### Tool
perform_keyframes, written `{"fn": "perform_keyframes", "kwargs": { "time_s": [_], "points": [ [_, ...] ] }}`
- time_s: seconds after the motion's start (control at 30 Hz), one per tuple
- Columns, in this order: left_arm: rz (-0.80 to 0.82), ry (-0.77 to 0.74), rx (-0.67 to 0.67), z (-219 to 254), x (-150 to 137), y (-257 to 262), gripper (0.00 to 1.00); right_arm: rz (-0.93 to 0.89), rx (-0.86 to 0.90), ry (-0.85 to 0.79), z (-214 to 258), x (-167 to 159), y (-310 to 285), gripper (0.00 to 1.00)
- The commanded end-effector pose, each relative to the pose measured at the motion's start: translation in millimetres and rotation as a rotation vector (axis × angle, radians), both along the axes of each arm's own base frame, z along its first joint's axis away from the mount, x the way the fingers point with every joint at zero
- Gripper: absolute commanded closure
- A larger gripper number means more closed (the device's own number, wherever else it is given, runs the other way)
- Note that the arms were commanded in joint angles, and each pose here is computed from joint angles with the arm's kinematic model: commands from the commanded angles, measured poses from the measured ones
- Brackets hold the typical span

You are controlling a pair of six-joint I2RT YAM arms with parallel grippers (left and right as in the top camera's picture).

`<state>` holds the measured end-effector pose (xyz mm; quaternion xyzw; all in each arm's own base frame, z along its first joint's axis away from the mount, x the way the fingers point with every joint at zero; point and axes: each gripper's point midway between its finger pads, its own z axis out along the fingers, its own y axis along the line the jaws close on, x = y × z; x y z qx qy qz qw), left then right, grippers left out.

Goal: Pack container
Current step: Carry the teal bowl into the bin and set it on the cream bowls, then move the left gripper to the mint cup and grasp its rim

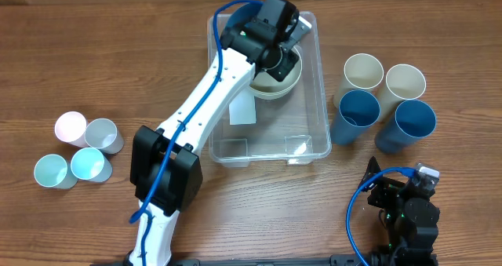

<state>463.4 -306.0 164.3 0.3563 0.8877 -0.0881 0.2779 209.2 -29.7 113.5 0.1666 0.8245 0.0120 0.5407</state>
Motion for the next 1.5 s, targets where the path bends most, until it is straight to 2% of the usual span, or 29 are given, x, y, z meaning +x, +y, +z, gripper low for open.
{"fn": "perform_keyframes", "kwargs": {
  "time_s": [0.0, 0.17, 0.27, 0.33, 0.47, 0.7, 0.83, 0.9, 0.97, 1.0, 1.17, 1.23, 1.33, 1.47],
  "points": [
    [-0.062, -0.038, 0.023, 3, -1, -9, 0.96, -0.011, 0.004, 0.01, -7, -1, -2, 0.0],
    [-0.065, -0.004, 0.039, -5, -6, -7, 0.94, -0.011, 0.004, 0.01, -7, -1, -2, 0.0],
    [-0.056, 0.011, 0.049, -7, -9, -4, 0.83, -0.011, 0.004, 0.01, -7, -1, -2, 0.0],
    [-0.024, 0.02, 0.064, -7, -9, 1, 0.65, -0.011, 0.004, 0.01, -7, -1, -2, 0.0],
    [0.003, 0.017, 0.106, 1, -10, 11, 0.56, -0.011, 0.004, 0.01, -7, -1, -2, 0.0],
    [0.087, -0.042, 0.088, 62, -8, 22, 0.5, -0.011, 0.004, 0.01, -7, -1, -2, 0.0],
    [0.154, -0.037, 0.088, 84, -14, 35, 0.53, -0.011, 0.004, 0.01, -7, -1, -2, 0.0],
    [0.246, -0.031, 0.103, 97, -19, 55, 0.55, -0.011, 0.004, 0.01, -7, -1, -2, 0.0],
    [0.333, -0.025, 0.108, 115, -26, 78, 0.47, -0.011, 0.004, 0.01, -7, -1, -2, 0.0],
    [0.364, -0.026, 0.105, 126, -31, 89, 0.4, -0.011, 0.004, 0.01, -7, -1, -2, 0.0],
    [0.506, -0.033, 0.086, 172, -54, 156, 0.4, -0.011, 0.004, 0.01, -7, -1, -2, 0.0],
    [0.548, -0.031, 0.026, 187, -60, 176, 0.38, -0.011, 0.004, 0.01, -7, -1, -2, 0.0],
    [0.624, -0.03, -0.057, 208, -72, 208, 0.39, -0.011, 0.004, 0.01, -7, -1, -2, 0.0],
    [0.782, -0.011, -0.059, 216, -106, 275, 0.4, -0.011, 0.004, 0.01, -7, -1, -2, 0.0]
  ]
}}
